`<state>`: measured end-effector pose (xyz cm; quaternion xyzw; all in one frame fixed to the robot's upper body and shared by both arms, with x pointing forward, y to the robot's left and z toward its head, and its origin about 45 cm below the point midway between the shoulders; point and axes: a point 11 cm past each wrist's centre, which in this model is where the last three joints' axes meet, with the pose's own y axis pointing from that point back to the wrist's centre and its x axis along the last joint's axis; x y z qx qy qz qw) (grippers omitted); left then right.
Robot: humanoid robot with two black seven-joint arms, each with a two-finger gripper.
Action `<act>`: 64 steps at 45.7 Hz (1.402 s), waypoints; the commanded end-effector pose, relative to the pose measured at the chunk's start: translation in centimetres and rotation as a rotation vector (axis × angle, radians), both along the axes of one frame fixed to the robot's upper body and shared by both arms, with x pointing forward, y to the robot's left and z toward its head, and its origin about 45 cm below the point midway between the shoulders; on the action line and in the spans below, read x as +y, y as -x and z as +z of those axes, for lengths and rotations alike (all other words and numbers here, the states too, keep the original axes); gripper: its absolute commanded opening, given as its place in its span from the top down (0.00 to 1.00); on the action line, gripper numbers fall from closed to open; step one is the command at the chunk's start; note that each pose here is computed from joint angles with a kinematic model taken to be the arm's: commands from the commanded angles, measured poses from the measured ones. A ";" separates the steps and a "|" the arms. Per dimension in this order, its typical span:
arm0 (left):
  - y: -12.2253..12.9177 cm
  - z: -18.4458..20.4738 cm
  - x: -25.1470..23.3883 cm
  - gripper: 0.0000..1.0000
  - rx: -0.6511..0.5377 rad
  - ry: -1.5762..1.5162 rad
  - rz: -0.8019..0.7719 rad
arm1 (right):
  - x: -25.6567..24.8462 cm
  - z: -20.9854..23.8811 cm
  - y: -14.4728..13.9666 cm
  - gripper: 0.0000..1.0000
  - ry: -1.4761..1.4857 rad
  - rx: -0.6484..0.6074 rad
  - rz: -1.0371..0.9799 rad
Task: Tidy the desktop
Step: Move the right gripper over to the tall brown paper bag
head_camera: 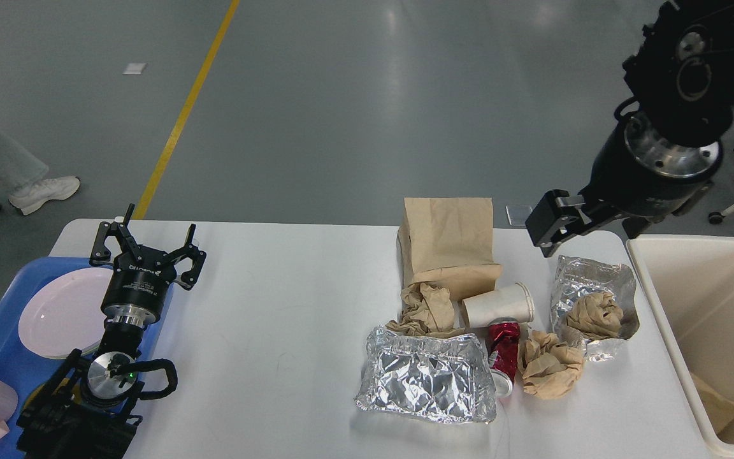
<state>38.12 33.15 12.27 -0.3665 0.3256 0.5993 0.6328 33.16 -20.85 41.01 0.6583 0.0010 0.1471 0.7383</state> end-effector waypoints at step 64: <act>0.0 0.0 -0.1 0.04 0.001 0.001 -0.002 | 5.4 -34.6 -7.2 0.06 -0.280 -0.432 -0.095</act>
